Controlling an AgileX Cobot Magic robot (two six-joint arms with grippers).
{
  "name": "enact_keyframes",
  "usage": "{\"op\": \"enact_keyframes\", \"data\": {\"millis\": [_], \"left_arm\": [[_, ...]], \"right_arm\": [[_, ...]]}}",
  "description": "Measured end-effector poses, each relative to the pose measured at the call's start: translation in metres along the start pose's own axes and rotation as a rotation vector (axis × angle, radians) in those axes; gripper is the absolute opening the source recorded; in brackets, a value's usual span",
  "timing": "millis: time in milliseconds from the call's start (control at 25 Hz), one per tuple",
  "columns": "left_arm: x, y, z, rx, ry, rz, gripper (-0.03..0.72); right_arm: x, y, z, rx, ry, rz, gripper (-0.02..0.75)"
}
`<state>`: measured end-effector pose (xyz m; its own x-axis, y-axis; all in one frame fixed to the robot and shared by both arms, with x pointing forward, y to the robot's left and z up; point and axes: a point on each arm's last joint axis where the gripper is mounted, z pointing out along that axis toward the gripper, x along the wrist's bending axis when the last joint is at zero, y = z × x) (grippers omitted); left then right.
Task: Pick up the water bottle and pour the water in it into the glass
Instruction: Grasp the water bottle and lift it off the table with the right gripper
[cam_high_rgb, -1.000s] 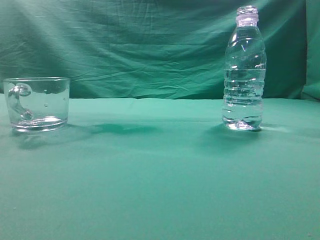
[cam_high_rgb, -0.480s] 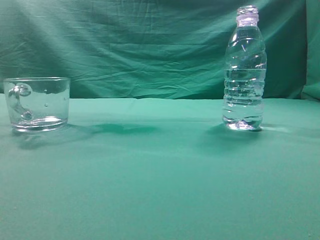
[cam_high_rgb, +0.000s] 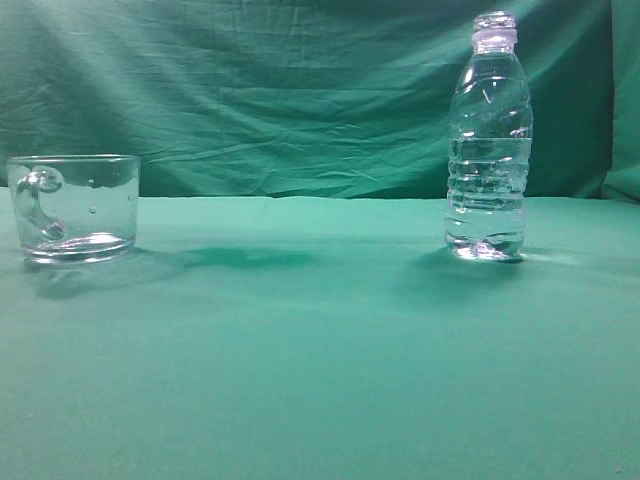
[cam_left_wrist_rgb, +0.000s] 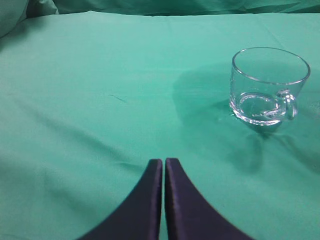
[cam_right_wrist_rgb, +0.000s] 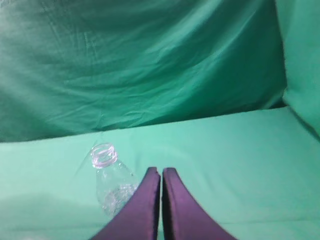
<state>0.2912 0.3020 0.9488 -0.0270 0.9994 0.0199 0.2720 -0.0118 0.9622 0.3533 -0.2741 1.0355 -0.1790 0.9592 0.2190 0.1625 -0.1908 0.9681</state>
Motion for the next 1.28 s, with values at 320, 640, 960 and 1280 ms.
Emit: {"op": "enact_keyframes", "data": {"millis": [320, 640, 960, 1280], "left_arm": [[0.000, 0.000, 0.000, 0.000, 0.000, 0.000, 0.000], [0.000, 0.000, 0.000, 0.000, 0.000, 0.000, 0.000], [0.000, 0.000, 0.000, 0.000, 0.000, 0.000, 0.000], [0.000, 0.000, 0.000, 0.000, 0.000, 0.000, 0.000]], "right_arm": [[0.025, -0.021, 0.051, 0.141, 0.153, -0.032, 0.000], [0.031, -0.055, 0.093, 0.185, 0.213, -0.141, 0.188], [0.032, -0.087, 0.122, 0.182, 0.263, -0.150, 0.645], [0.033, -0.105, 0.164, 0.192, 0.231, -0.117, 0.645]]}}
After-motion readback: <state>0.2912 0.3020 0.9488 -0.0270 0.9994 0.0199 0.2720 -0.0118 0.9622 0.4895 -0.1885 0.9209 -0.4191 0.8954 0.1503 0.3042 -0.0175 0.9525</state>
